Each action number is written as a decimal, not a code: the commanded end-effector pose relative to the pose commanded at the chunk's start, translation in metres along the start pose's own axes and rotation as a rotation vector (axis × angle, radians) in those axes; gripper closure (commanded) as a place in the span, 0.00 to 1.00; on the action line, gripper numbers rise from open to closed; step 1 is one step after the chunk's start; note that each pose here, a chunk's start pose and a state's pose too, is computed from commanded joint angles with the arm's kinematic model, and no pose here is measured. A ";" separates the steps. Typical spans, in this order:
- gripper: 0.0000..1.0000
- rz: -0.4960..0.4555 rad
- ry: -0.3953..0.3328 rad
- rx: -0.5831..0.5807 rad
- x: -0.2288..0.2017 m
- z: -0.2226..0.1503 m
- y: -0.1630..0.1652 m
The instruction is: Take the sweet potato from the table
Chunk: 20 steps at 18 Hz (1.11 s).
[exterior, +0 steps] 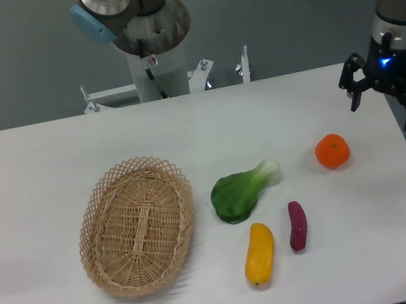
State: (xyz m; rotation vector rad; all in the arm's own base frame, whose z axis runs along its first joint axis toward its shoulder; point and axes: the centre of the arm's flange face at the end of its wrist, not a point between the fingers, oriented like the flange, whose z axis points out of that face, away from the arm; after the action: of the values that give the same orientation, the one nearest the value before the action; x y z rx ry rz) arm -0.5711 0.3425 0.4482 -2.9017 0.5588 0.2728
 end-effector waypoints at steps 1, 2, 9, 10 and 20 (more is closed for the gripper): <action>0.00 0.001 0.003 -0.003 0.001 0.002 -0.001; 0.00 0.000 0.003 -0.003 0.001 0.002 -0.001; 0.00 -0.123 0.025 0.018 0.004 0.014 -0.004; 0.00 -0.152 0.030 0.016 0.005 0.018 -0.004; 0.00 -0.374 0.091 0.007 0.014 0.108 -0.054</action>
State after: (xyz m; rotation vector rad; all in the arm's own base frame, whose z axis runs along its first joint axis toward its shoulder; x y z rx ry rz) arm -0.5534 0.4090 0.3477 -2.9456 0.0223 0.0855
